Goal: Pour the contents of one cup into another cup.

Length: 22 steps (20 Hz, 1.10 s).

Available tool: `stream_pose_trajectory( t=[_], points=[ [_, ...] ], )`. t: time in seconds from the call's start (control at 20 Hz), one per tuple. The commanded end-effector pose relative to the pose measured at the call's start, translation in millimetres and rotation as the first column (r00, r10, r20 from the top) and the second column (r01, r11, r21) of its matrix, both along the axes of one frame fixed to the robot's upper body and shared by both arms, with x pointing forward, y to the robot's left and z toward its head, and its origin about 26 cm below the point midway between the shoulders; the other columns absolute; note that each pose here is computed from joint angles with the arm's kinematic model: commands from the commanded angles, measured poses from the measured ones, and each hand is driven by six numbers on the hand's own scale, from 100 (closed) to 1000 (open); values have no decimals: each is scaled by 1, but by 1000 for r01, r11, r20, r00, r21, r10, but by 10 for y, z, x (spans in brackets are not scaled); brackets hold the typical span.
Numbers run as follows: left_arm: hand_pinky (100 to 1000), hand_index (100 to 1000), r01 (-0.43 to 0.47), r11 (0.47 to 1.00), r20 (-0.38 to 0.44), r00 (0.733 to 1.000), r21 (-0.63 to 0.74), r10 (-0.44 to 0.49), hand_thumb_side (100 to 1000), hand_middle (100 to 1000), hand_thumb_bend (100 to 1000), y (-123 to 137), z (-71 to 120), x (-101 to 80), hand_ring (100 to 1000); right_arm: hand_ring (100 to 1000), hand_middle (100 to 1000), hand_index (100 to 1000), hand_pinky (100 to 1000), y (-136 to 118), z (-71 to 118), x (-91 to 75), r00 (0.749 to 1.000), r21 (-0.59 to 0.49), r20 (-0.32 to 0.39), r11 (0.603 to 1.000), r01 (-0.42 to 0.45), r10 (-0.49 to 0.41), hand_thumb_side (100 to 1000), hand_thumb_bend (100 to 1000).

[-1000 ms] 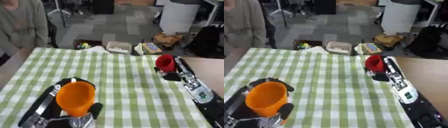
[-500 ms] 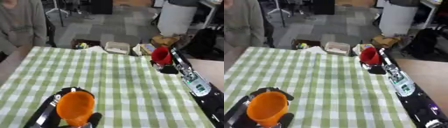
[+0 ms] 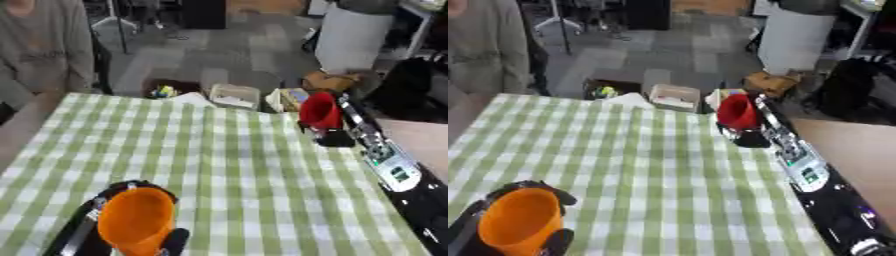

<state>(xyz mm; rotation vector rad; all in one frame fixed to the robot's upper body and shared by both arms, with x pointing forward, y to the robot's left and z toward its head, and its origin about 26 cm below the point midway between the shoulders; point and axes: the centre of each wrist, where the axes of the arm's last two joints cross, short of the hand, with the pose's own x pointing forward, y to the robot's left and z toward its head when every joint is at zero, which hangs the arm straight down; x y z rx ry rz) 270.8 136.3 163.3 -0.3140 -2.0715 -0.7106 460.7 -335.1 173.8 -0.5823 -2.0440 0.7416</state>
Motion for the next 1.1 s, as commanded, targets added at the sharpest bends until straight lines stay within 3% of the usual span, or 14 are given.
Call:
stream_pose_trajectory(
  t=[0.05,0.5,1.1],
  points=[
    [428,499,-11,999,27,1000,52,9,198,360,100,20,68,-15,684,409,442,449,462,-5,321,-1,997,-31,75,999,-26,28,100,262],
    [427,499,-25,984,44,999,174,18,183,364,100,-24,39,29,687,411,440,451,472,261,571,-23,979,-66,133,987,-148,156,100,257],
    [428,500,-95,969,71,994,228,81,174,366,100,-48,-125,278,689,412,440,452,480,767,872,-195,903,-123,177,919,-375,392,100,258]
  ],
)
